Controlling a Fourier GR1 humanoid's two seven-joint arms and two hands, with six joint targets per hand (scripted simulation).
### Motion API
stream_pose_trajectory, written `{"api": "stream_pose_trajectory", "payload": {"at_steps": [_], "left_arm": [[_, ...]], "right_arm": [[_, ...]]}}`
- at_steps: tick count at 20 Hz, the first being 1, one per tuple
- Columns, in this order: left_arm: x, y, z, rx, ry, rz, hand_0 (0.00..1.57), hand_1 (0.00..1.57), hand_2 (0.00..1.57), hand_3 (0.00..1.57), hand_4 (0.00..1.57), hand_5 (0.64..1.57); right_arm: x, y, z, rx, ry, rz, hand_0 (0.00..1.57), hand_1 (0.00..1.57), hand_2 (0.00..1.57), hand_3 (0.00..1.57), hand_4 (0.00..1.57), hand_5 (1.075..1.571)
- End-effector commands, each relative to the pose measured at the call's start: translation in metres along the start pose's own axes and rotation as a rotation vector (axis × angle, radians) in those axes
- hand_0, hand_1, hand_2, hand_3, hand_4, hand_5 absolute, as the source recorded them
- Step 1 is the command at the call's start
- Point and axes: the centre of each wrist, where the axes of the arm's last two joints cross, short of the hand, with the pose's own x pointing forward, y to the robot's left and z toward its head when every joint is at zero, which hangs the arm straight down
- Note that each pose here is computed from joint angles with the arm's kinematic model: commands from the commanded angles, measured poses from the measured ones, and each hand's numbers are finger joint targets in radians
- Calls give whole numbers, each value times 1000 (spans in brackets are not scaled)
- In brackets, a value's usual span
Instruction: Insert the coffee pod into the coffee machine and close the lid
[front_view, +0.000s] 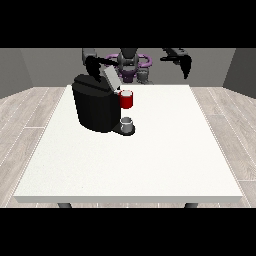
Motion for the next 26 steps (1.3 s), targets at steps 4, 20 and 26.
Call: {"api": "stream_pose_trajectory", "payload": {"at_steps": [4,20,26], "left_arm": [[6,-2,8,9,-38,12,0,0,0,0,0,1571],[3,0,6,46,-2,-10,0,0,0,0,0,1571],[-3,23,5,59,-7,-34,0,0,0,0,169,1571]], "right_arm": [[-8,-7,-9,24,-11,12,0,0,0,0,0,1571],[19,35,-37,71,-26,60,0,0,0,0,77,1571],[58,61,-55,130,-83,126,0,0,0,0,0,1571]]}}
